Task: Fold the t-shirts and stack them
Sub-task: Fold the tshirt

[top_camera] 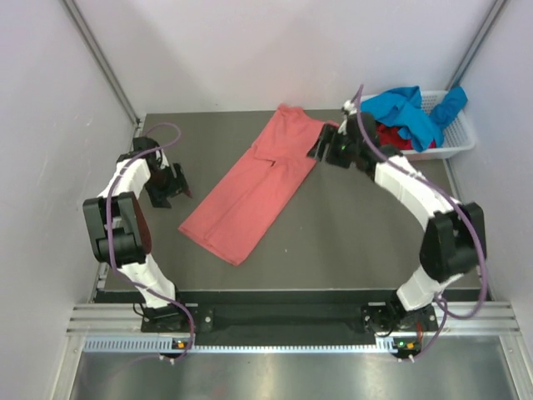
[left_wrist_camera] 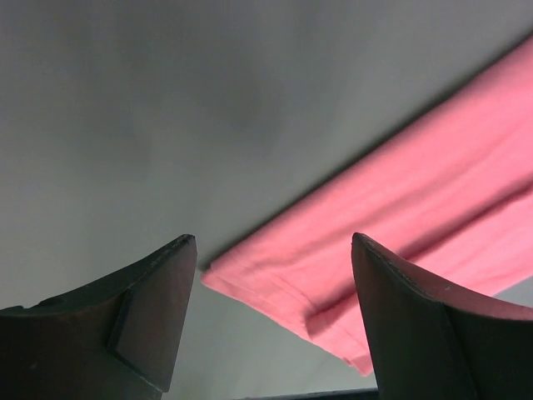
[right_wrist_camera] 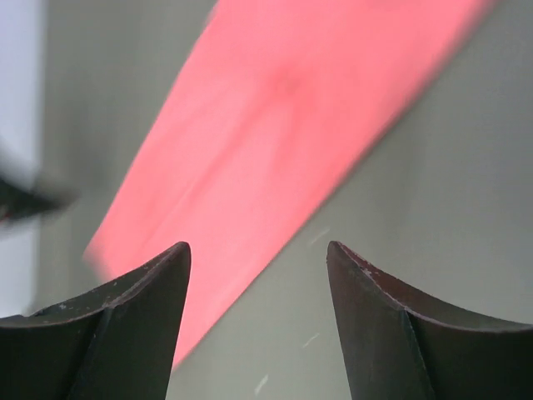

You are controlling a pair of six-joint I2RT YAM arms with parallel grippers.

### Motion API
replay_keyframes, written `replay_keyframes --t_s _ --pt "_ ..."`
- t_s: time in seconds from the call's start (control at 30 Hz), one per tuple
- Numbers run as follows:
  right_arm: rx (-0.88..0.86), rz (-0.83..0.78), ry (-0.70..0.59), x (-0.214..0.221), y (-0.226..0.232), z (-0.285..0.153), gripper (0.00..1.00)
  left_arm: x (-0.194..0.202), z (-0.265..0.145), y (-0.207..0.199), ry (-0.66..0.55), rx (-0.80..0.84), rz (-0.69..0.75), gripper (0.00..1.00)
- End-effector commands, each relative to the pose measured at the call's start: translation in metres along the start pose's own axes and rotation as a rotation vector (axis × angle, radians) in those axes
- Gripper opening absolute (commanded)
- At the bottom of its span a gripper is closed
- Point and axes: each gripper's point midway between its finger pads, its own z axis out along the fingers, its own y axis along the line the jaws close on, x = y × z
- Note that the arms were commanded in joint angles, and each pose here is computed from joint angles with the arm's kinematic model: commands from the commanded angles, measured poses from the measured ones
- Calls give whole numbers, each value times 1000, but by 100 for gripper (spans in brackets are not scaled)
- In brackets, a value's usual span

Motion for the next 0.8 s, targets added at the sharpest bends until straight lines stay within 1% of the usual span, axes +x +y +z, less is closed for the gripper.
replay_keyframes --t_s 0.0,0.03,0.07,0.1,0.17,0.2,0.23,0.27,0.3,0.37,0.43,0.57,0.6,0.63,0.67,0.7,0.77 --pt "-242 39 160 84 73 -16 67 8 4 8 66 -1 69 80" --pt "-304 43 159 94 91 -21 68 9 5 12 74 15 62 79" --pt "-310 64 210 123 92 -21 68 12 8 12 90 35 55 78" --pt "-363 92 249 145 116 -33 68 16 11 14 101 43 55 77" --pt "-425 123 260 173 135 -38 68 22 15 17 124 50 60 76" --pt "-485 182 290 191 159 -50 68 23 16 15 123 72 59 75" --pt "-474 220 306 212 153 -49 66 29 18 16 135 84 59 74" --pt "-556 233 286 221 176 -60 65 31 19 17 139 80 58 74" --pt "-559 293 295 228 180 -61 65 34 20 19 148 73 57 74" --pt "-554 328 306 251 185 -61 64 40 23 17 170 96 59 73" --pt "-528 395 306 263 186 -53 60 45 28 17 184 102 62 70" --pt "-519 506 327 285 199 -49 57 53 30 19 210 103 57 71" --pt "-495 546 328 295 198 -45 54 58 33 24 231 80 49 71" --pt "-485 560 338 301 198 -45 54 61 34 24 243 77 42 71" --pt "-467 575 320 301 197 -41 53 63 34 26 248 69 40 71" --pt "-445 582 337 311 195 -37 52 66 35 27 249 65 34 71" --pt "-423 580 356 321 196 -34 50 64 34 31 228 37 30 72"
